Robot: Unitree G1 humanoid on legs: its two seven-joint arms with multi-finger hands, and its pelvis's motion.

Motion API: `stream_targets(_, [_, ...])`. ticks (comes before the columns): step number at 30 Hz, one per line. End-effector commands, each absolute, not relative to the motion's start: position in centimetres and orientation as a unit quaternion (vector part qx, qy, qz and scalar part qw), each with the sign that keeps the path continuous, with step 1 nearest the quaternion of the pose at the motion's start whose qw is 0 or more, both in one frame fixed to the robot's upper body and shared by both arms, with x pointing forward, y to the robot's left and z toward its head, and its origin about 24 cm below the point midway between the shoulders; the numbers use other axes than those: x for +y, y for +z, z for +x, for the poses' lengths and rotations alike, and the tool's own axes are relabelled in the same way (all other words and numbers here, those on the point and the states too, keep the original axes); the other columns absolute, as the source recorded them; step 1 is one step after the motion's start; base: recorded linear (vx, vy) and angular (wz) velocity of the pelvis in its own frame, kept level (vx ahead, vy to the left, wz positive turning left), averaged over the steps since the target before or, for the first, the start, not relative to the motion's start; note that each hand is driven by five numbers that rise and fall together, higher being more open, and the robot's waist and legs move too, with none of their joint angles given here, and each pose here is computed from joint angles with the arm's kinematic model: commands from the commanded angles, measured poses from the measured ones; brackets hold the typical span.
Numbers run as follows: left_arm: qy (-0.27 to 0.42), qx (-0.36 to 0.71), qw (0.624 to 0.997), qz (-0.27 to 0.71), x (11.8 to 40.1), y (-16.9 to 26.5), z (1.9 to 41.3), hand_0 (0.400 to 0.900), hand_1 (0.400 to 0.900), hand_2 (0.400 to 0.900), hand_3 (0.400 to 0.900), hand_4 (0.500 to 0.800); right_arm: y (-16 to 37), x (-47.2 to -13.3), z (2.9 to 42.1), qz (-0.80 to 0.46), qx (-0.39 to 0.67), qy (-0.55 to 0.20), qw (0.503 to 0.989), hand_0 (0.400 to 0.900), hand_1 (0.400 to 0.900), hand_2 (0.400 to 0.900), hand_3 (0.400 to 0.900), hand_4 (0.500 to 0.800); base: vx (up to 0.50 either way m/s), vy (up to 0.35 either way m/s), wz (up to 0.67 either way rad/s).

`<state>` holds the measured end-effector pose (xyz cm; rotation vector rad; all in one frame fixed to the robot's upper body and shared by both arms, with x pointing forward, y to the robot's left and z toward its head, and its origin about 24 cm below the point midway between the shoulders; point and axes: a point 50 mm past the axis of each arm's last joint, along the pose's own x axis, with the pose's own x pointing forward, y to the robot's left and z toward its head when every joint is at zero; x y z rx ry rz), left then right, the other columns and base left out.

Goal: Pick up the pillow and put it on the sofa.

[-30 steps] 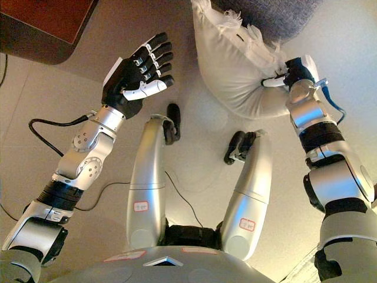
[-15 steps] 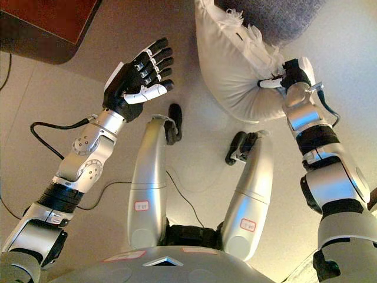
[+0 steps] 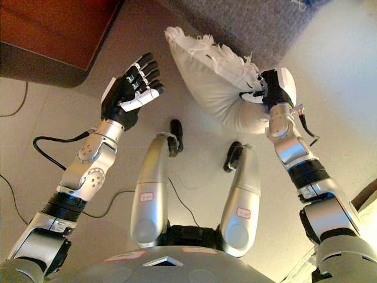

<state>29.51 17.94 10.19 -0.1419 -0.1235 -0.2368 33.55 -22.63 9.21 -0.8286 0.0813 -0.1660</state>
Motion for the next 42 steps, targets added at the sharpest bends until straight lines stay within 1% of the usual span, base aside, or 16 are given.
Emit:
stream_targets(1, [-0.127,-0.129,0.981,-0.076,17.3,12.7,28.6,0.900,0.900,0.900,0.900,0.800,18.8,-20.9,33.2,-0.366,-0.216,-0.129,0.896,0.400,0.400,0.400,0.400,0.500,0.137,-0.020,0.02])
stream_targets(8, [-0.103,-0.070,0.989,-0.077,18.3,10.3,28.3,0.900,0.900,0.900,0.900,0.800,19.0,-20.9,30.8,-0.363,-0.259,-0.105,0.889,0.400,0.400,0.400,0.400,0.500,0.101,-0.015,-0.01])
stream_targets(12, [-0.093,-0.026,0.992,-0.079,19.0,8.2,27.4,0.900,0.900,0.900,0.900,0.800,19.5,-21.3,29.0,-0.364,-0.292,-0.090,0.880,0.400,0.400,0.400,0.400,0.500,0.151,-0.027,-0.05])
stream_targets(15, [-0.091,0.012,0.992,-0.086,19.6,6.5,26.3,0.900,0.900,0.900,0.900,0.800,19.8,-21.7,28.0,-0.366,-0.297,-0.078,0.878,0.400,0.400,0.400,0.400,0.500,0.229,-0.018,-0.04])
stream_targets(21, [-0.091,0.051,0.990,-0.100,19.9,4.7,25.0,0.900,0.900,0.900,0.900,0.800,20.6,-21.9,27.1,-0.374,-0.299,-0.051,0.876,0.400,0.400,0.400,0.400,0.500,0.154,0.005,-0.01])
stream_targets(29, [-0.108,0.074,0.985,-0.110,19.4,3.7,24.7,0.900,0.900,0.900,0.900,0.800,24.0,-21.7,29.8,-0.396,-0.282,-0.023,0.874,0.400,0.400,0.400,0.400,0.500,0.089,0.035,-0.02])
stream_targets(31, [-0.121,0.082,0.983,-0.115,19.3,3.5,24.4,0.900,0.900,0.900,0.900,0.800,24.5,-22.8,30.9,-0.407,-0.245,-0.018,0.880,0.400,0.400,0.400,0.400,0.500,0.068,0.046,0.17])
stream_targets(33, [-0.139,0.091,0.979,-0.115,19.0,3.4,24.0,0.900,0.900,0.900,0.900,0.800,24.9,-24.2,32.2,-0.422,-0.212,-0.029,0.881,0.400,0.400,0.400,0.400,0.500,0.058,0.020,0.21])
stream_targets(36, [-0.157,0.099,0.976,-0.118,18.8,3.3,23.7,0.900,0.900,0.900,0.900,0.800,25.6,-25.8,33.6,-0.443,-0.183,-0.053,0.876,0.400,0.400,0.400,0.400,0.500,0.053,0.004,0.18])
stream_targets(40, [-0.191,0.104,0.969,-0.116,18.2,3.7,23.6,0.900,0.900,0.900,0.900,0.800,25.9,-28.7,35.6,-0.445,-0.089,-0.091,0.887,0.400,0.400,0.400,0.400,0.500,0.058,0.001,0.26])
stream_targets(42, [-0.213,0.103,0.965,-0.115,17.8,4.1,23.8,0.900,0.900,0.900,0.900,0.800,25.9,-30.2,36.4,-0.461,-0.044,-0.113,0.879,0.400,0.400,0.400,0.400,0.500,0.058,-0.014,0.32])
